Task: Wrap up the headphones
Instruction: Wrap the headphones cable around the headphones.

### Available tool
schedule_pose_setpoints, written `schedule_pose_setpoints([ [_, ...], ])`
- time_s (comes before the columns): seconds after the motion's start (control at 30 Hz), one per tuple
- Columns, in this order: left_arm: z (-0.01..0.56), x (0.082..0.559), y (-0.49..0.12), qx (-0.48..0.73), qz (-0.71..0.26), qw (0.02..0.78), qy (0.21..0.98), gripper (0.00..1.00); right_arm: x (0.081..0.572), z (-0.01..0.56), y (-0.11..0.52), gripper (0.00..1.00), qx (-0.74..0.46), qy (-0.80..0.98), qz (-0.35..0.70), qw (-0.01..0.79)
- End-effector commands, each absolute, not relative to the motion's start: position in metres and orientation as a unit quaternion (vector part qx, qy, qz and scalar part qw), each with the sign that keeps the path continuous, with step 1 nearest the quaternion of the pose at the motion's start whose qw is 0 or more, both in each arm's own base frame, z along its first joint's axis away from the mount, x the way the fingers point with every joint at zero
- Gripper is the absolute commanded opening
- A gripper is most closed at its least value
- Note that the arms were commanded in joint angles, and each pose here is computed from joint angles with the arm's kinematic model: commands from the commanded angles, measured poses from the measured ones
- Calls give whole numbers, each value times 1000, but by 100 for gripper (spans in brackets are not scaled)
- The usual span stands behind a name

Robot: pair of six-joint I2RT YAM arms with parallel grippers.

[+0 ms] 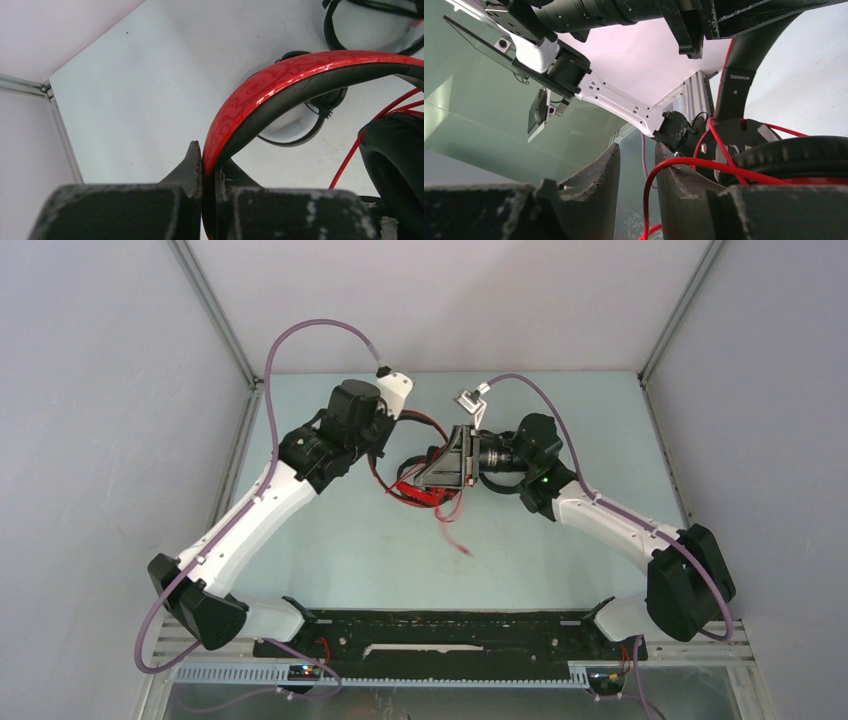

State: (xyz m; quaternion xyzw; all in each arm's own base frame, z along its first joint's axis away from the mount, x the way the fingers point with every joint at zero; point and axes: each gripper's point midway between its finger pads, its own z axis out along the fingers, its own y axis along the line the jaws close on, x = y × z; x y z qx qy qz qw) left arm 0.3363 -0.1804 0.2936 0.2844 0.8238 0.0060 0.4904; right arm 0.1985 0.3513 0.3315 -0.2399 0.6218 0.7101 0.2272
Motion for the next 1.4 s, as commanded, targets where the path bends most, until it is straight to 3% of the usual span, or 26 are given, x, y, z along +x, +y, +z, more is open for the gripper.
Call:
schedule_pose_setpoints([
  [0.0, 328, 343, -176, 193, -16, 552, 811, 0, 197, 347, 363, 37, -265, 606, 706, 252],
  [0.43, 362, 353, -182, 55, -78, 581, 808, 0, 201, 338, 376, 38, -271, 607, 693, 278],
  [1.0, 405, 354, -177, -29, -119, 612, 781, 0, 200, 328, 369, 45, -302, 630, 624, 349],
  [1.37, 417, 351, -190, -38, -171, 616, 768, 0, 200, 331, 365, 35, -303, 636, 610, 364],
])
